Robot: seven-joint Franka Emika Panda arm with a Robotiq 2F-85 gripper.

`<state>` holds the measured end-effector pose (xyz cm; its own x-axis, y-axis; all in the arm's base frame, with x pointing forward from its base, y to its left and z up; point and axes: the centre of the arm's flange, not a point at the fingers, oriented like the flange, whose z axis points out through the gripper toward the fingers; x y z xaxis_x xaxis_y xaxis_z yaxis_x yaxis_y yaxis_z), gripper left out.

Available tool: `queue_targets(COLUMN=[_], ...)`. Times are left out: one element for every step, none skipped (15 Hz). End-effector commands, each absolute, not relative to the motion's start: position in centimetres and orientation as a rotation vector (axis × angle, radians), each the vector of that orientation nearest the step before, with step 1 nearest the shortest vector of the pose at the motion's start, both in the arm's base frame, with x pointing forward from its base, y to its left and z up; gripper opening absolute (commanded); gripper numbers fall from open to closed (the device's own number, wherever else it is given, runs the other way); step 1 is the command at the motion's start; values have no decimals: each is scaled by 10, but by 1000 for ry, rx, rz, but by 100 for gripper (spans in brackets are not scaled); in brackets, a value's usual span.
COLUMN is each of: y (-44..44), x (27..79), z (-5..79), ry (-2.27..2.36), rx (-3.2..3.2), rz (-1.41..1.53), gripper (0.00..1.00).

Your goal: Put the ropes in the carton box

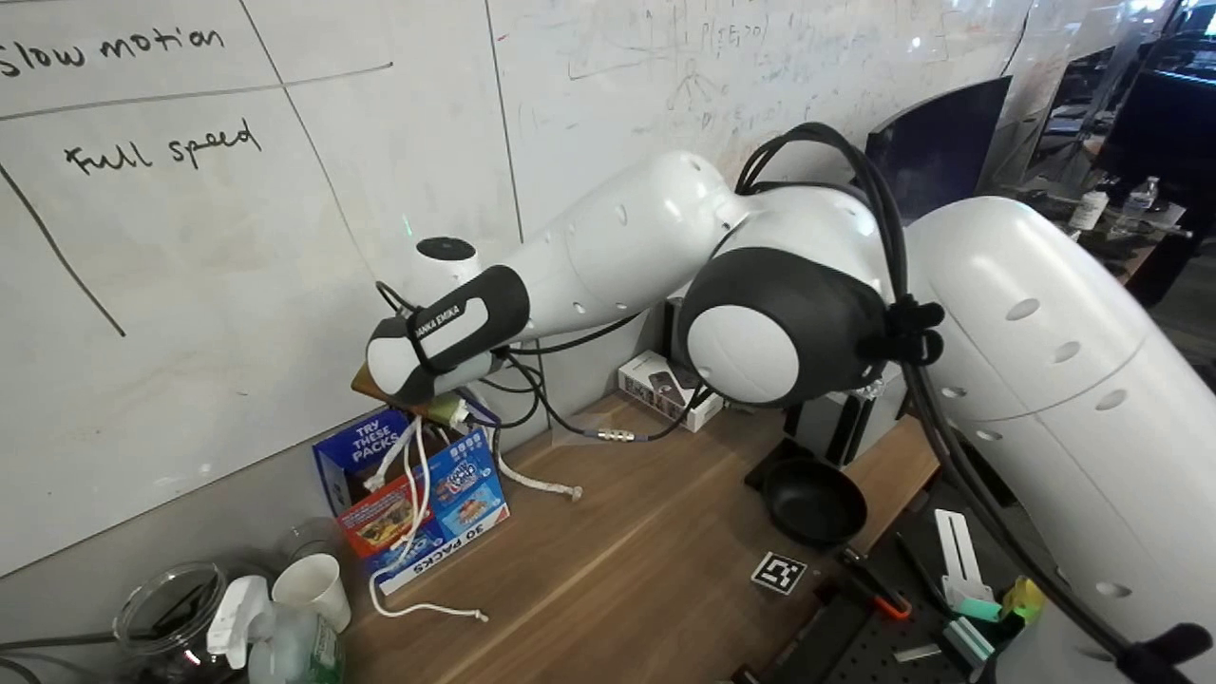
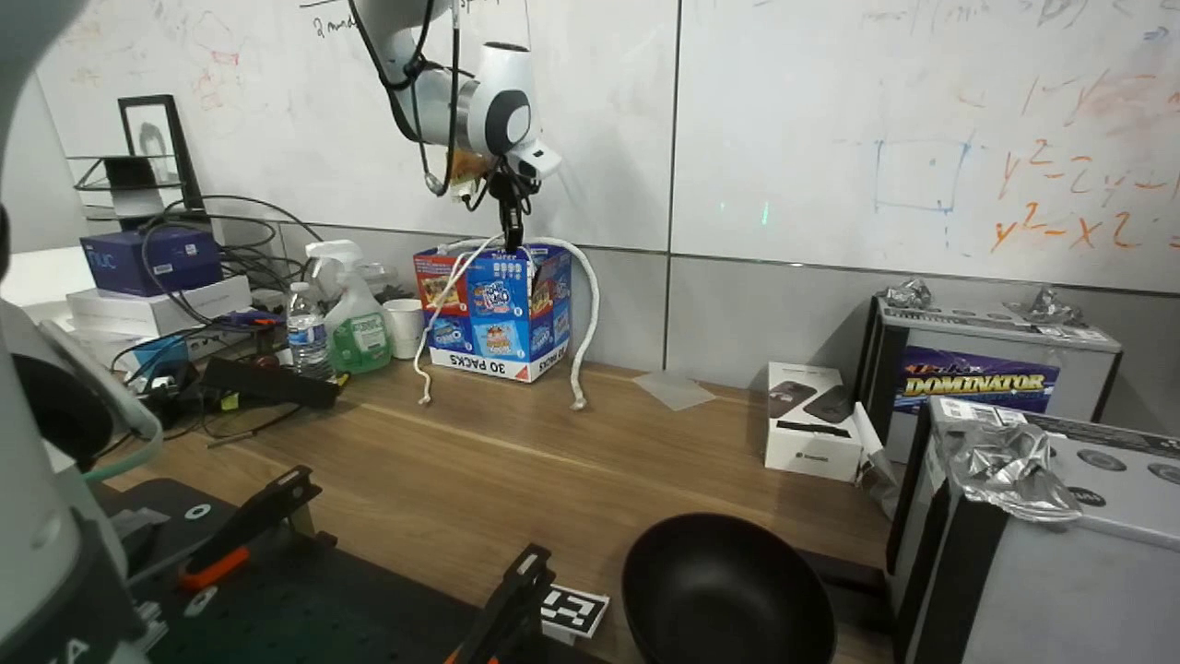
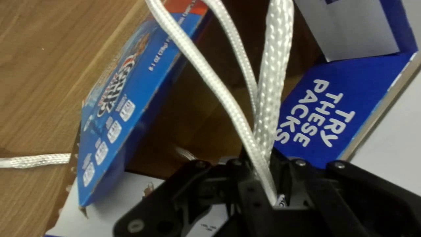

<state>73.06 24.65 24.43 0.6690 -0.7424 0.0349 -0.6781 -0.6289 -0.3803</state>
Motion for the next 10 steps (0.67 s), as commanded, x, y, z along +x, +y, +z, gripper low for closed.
queue_targets(y=[256, 256, 257, 257, 258, 258, 258, 258, 258, 257], x=[755, 756, 758, 758, 759, 758, 759, 759, 759, 760], z=[233, 233, 228, 228, 226, 225, 226, 226, 228, 231], ry=[1178, 1183, 1189, 1192, 1194, 1201, 1208, 1223, 1238, 1258], rx=[-2567, -2572, -2580, -2586, -2602, -2612, -2621, -2623, -2629, -2634], rz=[-218, -205, -196, -190, -190, -181, -179, -178, -191, -210], gripper=[2, 2, 2, 2, 2, 34, 35, 42, 49, 56])
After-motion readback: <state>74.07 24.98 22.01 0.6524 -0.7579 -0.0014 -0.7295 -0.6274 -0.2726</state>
